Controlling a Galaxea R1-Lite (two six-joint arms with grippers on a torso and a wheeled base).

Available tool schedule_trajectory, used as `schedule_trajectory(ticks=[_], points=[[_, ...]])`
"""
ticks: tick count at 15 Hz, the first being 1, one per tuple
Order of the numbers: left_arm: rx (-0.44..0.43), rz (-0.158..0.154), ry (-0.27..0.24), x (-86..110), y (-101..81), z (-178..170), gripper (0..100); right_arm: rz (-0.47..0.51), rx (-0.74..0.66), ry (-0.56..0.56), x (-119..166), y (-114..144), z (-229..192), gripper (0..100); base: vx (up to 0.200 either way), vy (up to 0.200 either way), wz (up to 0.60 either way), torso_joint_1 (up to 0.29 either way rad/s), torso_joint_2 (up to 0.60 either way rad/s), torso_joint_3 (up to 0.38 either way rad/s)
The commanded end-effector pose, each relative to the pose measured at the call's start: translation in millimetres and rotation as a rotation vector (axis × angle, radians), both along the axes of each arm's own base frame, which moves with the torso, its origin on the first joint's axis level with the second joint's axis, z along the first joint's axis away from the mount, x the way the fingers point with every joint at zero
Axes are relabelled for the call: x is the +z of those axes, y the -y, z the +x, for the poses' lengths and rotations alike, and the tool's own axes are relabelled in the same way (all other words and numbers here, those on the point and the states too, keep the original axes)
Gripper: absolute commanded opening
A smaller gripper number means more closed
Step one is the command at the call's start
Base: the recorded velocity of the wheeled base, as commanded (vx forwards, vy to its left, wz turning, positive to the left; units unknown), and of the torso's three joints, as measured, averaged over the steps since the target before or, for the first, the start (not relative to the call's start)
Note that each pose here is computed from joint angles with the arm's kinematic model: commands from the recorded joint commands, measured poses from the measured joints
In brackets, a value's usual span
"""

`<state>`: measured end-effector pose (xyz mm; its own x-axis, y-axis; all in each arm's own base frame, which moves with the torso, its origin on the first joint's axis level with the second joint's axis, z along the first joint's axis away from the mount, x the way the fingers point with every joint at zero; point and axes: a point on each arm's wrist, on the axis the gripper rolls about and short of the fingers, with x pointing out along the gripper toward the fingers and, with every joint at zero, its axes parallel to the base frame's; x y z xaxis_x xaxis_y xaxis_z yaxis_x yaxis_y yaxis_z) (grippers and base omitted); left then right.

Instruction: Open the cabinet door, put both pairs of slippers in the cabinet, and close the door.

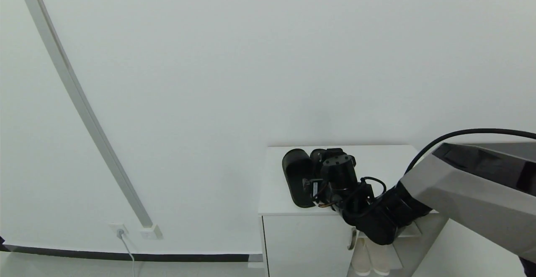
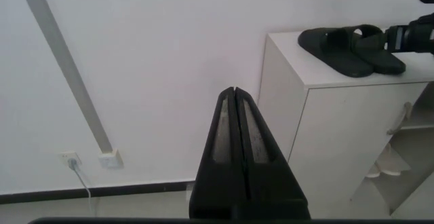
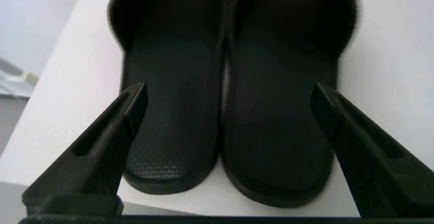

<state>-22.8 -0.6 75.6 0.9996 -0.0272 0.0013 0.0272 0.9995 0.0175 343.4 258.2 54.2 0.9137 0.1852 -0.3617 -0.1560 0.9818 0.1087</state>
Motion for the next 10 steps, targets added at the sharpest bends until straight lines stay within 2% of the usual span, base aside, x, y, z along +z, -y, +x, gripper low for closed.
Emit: schedule_trajectory(ticks=[1,6,10], points=[[0.000,-0.001,0.000,0.0,0.0,0,0,-0.006,-0.024,0.000,-18,2,21,100,0.000,0.000,0.00,0.000,0.00,0.000],[0.000,0.001,0.000,0.0,0.0,0,0,-0.004,-0.029,0.056,-31,4,65,100,0.000,0.000,0.00,0.000,0.00,0.000],[0.000,0.001,0.000,0.0,0.0,0,0,-0.024,-0.025,0.095,-35,-1,81,100,0.000,0.000,0.00,0.000,0.00,0.000]])
